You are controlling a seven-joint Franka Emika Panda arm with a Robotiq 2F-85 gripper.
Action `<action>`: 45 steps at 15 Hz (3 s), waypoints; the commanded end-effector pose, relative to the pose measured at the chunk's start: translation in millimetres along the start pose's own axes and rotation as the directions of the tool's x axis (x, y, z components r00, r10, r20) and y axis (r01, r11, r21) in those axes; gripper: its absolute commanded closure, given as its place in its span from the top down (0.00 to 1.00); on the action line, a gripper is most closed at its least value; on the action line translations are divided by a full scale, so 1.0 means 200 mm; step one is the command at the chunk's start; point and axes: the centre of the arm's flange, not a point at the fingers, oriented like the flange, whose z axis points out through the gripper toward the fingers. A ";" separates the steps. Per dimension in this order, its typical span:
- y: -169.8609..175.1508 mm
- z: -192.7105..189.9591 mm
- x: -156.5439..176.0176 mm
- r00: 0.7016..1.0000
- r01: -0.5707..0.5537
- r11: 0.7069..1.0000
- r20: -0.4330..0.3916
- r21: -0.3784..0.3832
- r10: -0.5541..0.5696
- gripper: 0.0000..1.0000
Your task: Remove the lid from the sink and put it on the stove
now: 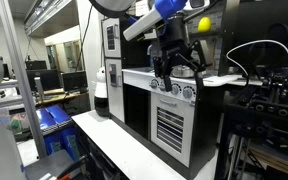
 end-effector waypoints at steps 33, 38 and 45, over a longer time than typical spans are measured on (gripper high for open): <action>-1.05 -0.43 0.78 0.293 0.845 0.497 -0.607 -0.196 -0.738 1.00; -1.09 -0.38 0.85 0.247 0.830 0.492 -0.618 -0.263 -0.747 1.00; -1.09 -0.39 0.81 0.265 0.832 0.498 -0.613 -0.246 -0.745 1.00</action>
